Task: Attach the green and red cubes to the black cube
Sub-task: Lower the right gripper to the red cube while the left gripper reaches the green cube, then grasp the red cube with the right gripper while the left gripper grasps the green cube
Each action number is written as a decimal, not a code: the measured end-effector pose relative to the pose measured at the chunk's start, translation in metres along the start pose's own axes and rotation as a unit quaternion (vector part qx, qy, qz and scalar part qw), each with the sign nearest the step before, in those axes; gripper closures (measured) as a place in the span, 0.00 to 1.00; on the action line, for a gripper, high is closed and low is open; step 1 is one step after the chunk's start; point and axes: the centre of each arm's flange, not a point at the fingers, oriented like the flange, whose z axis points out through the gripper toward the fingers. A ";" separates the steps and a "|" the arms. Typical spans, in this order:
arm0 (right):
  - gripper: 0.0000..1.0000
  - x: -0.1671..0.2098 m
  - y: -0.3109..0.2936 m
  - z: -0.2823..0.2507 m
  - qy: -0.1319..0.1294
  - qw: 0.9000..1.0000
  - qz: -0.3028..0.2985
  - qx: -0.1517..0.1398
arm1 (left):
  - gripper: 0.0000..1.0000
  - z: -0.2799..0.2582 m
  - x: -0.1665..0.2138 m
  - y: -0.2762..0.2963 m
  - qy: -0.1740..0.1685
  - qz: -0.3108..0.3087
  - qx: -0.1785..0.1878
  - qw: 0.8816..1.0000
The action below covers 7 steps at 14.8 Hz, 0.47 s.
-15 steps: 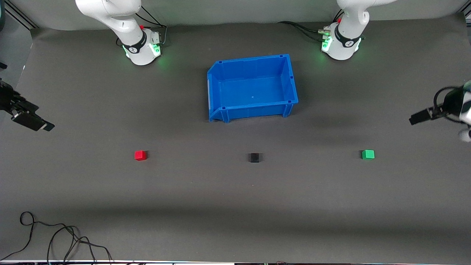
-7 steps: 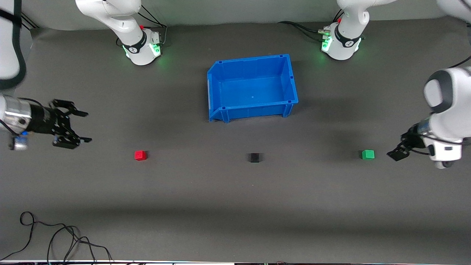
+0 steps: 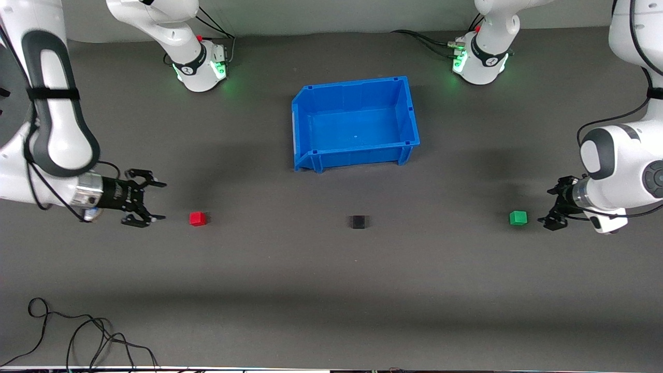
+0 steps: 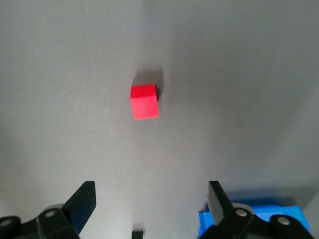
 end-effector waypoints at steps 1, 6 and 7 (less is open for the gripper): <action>0.00 0.013 -0.002 0.020 -0.008 1.000 -0.004 0.002 | 0.01 0.011 0.004 0.002 0.003 -0.025 -0.009 1.000; 0.00 0.065 -0.006 0.092 -0.023 0.999 -0.014 0.019 | 0.04 0.054 -0.007 0.022 0.001 -0.105 -0.025 0.994; 0.00 0.070 -0.006 0.099 -0.021 0.999 -0.014 0.020 | 0.04 0.055 -0.009 0.024 0.001 -0.110 -0.025 0.994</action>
